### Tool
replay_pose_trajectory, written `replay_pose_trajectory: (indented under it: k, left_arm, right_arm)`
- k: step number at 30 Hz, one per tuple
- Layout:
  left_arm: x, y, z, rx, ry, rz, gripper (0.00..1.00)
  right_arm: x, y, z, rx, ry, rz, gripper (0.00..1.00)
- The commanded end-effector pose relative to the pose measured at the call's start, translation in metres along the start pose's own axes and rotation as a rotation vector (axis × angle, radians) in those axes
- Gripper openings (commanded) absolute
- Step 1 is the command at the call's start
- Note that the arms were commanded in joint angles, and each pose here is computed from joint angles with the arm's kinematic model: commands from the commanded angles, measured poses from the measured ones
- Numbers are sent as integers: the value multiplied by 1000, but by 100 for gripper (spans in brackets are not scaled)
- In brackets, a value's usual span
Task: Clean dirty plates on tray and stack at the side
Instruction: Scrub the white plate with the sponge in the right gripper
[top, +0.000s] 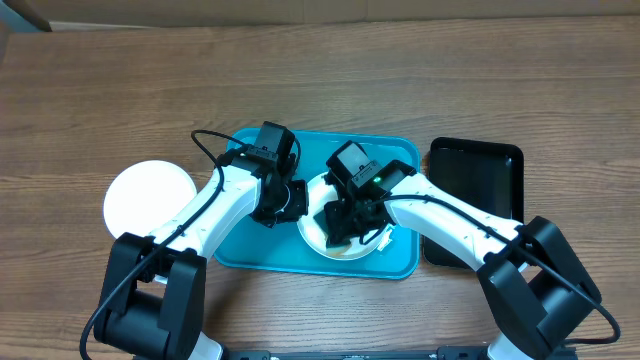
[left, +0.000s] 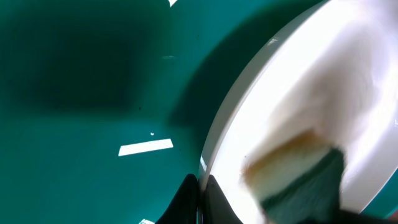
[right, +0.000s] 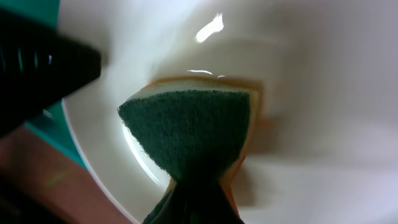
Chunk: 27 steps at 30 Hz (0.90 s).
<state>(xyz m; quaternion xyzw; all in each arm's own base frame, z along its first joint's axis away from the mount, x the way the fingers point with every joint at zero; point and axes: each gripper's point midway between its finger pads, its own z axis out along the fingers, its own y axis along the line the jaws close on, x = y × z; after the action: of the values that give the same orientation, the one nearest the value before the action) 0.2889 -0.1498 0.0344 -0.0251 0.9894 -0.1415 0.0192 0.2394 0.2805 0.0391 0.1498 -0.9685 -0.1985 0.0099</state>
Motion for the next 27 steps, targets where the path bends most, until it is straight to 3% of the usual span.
replay_pose_trajectory:
  k: [1,9,16,27]
  left_arm:
    - [-7,-7,-8,22,-34,14,4]
    - [-7,-8,-8,23,-34,14,4]
    - [-6,-8,-8,27,-32,14,4]
    - [-6,-9,-9,28,-30,14,4]
  right_arm:
    - [4,18,-1,-79,38,-7,4]
    - [-16,37,-3,-166,-39,-56,4]
    - [-29,16,5,-32,-105,-61,4]
    - [-5,-13,36,33,-33,-27,4]
